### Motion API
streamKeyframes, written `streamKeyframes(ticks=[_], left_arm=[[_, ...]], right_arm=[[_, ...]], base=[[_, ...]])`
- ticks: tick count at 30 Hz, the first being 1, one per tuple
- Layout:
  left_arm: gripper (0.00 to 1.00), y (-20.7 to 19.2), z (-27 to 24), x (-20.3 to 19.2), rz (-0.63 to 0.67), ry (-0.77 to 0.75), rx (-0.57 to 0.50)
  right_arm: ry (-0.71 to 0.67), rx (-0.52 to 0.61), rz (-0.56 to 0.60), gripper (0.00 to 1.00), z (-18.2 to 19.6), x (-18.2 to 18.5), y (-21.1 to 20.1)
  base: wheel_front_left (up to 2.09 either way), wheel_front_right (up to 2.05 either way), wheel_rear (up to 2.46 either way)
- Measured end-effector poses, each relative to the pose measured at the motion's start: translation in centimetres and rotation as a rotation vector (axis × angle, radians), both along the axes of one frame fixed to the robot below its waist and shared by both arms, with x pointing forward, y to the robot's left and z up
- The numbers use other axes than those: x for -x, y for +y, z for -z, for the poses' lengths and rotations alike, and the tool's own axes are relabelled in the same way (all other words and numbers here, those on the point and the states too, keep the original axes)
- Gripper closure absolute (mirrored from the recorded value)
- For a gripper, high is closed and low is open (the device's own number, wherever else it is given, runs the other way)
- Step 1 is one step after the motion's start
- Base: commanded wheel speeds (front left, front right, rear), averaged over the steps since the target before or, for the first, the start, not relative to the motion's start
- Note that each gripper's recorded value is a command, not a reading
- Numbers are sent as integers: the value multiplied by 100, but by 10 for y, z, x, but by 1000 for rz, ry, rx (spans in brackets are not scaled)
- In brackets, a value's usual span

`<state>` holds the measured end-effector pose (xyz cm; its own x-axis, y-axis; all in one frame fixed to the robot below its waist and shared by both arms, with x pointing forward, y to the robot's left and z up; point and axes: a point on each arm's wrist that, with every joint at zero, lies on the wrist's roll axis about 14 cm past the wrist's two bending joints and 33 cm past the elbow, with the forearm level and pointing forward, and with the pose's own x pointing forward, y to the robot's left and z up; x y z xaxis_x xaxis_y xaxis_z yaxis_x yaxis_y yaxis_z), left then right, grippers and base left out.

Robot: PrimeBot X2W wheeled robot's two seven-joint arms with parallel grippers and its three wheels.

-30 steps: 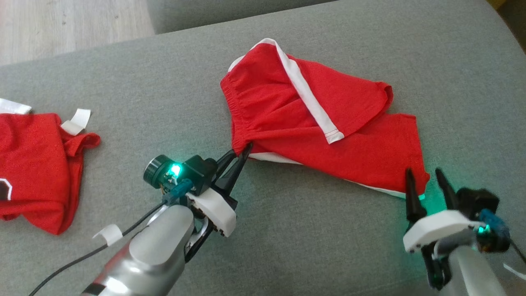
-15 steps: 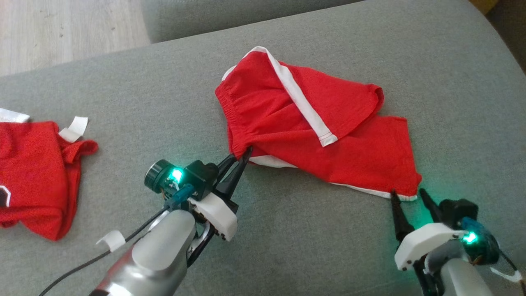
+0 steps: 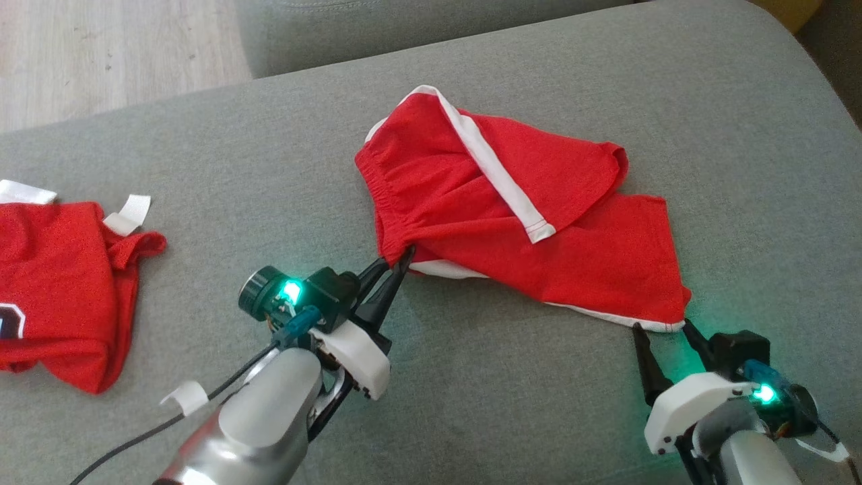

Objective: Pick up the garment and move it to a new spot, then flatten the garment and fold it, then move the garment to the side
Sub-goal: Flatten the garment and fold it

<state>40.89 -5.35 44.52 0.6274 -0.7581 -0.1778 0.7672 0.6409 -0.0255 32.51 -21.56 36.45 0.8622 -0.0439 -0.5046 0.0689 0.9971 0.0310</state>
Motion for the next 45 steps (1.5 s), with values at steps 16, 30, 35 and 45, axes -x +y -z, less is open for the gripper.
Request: streamKeyframes(ticks=[16,30,35,45], left_arm=[[100,3,5,-1,-7,12,-12],[100,21,6,-3,-39,1,-61],[100,42,-4,-8,-54,-45,-124],[100,54,-13,-13,-87,-35,-113]], right_arm=[[-18,33,24,100,-5,-1,-12],[-230,14,24,100,-56,-24,-9],[-369,-3,5,100,-99,-44,-2],[-393,-19,13,100,-104,-42,-2]], base=[[0,0,0],[0,0,0],[0,0,0],[0,0,0]])
